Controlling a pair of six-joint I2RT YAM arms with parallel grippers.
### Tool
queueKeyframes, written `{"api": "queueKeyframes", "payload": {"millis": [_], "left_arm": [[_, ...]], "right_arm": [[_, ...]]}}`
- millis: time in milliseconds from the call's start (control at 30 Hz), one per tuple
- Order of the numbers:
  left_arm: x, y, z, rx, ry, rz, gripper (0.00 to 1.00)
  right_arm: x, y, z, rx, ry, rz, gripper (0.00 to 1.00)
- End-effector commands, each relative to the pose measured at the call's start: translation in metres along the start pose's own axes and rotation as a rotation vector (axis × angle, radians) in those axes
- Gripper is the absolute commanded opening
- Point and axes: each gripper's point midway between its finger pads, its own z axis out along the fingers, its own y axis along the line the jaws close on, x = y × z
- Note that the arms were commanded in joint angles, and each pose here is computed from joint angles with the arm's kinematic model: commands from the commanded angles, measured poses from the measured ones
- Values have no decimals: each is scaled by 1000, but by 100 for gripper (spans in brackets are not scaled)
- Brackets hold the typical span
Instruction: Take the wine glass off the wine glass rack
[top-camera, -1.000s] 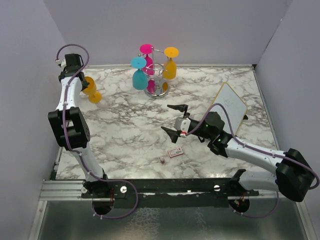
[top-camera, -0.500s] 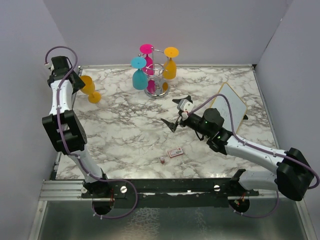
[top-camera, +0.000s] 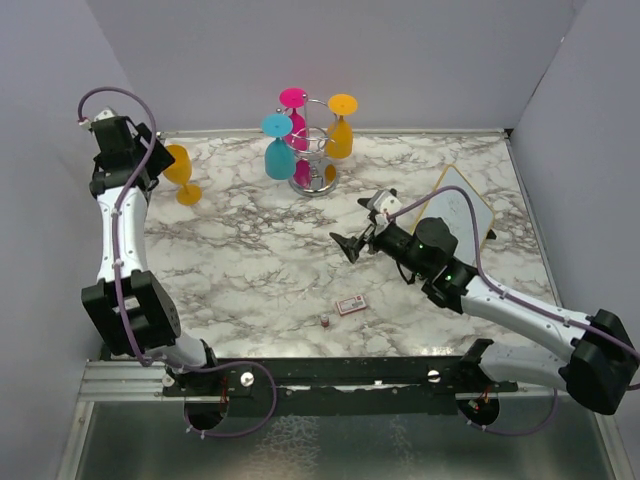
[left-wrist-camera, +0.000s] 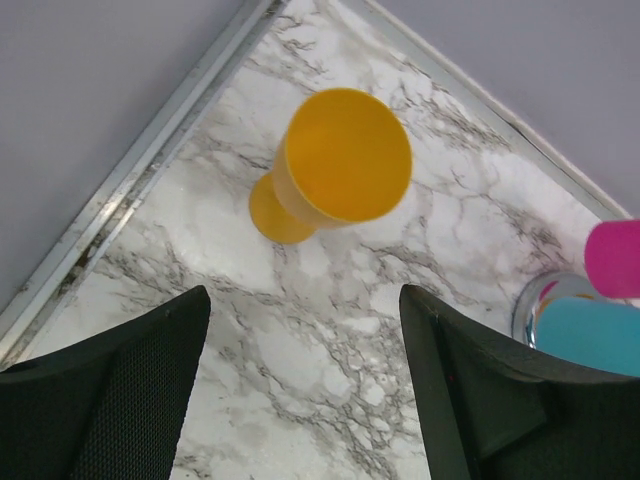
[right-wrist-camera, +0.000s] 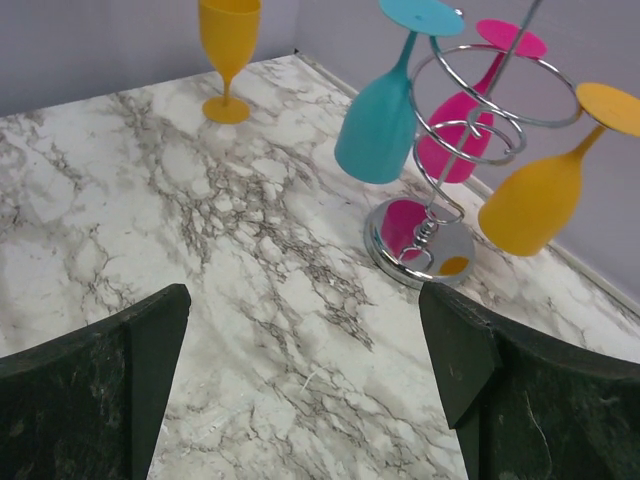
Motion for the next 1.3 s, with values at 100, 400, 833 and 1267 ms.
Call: {"api": "queueKeyframes", "payload": {"millis": [100,400,833,1267], "left_arm": [[6,-94,-49,311,-156,124,80],[68,-190,-93,637,-106,272,81],[84,-230,-122,768,56,187,76],[66,-243,-88,710,272,-280,66]], "right_arm": [[-7,-19,-13,123,48,91,100],[0,-36,-14,255,126,215,100],[-31,-40,-9,256,115,307,100],[-67,-53,-45,307,-30,289,100]]}}
